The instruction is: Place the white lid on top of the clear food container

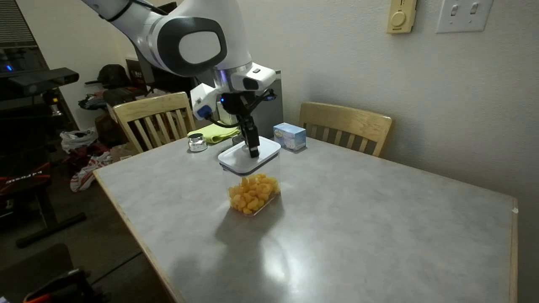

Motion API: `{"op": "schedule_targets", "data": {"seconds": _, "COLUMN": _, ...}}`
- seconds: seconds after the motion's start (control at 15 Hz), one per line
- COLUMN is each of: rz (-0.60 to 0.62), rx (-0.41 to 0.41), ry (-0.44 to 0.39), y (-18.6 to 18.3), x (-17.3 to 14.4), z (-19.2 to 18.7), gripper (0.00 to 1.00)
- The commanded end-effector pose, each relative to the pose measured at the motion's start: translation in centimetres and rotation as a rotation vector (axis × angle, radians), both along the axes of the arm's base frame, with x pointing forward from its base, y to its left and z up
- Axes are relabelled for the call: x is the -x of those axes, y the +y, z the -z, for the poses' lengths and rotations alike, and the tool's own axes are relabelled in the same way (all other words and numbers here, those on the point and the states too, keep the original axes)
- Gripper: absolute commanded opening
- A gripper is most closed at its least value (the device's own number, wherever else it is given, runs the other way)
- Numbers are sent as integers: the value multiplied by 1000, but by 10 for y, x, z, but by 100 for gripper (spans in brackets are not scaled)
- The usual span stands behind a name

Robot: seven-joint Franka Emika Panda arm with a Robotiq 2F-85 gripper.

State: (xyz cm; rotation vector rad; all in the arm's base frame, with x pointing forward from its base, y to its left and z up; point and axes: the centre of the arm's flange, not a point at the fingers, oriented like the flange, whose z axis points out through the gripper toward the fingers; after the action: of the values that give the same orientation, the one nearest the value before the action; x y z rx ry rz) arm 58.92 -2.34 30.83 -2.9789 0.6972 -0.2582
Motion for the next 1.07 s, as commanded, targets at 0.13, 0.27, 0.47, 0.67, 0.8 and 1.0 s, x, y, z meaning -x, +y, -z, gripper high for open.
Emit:
{"op": "schedule_targets", "data": {"seconds": 0.13, "rz": 13, "rx": -2, "ry": 46, "y": 1, "x": 7, "z": 27, "gripper": 29}}
{"op": "schedule_targets", "data": {"seconds": 0.27, "rz": 12, "rx": 2, "ry": 50, "y": 2, "x": 7, "z": 29, "gripper": 49}}
{"op": "schedule_targets", "data": {"seconds": 0.47, "rz": 16, "rx": 1, "ry": 55, "y": 2, "x": 9, "z": 31, "gripper": 86}}
{"op": "schedule_targets", "data": {"seconds": 0.67, "rz": 28, "rx": 9, "ry": 57, "y": 2, "x": 9, "z": 29, "gripper": 100}}
{"op": "schedule_targets", "data": {"seconds": 0.8, "rz": 33, "rx": 17, "ry": 44, "y": 2, "x": 7, "z": 22, "gripper": 100}}
{"op": "schedule_targets", "data": {"seconds": 1.0, "rz": 42, "rx": 24, "ry": 36, "y": 3, "x": 5, "z": 17, "gripper": 100}}
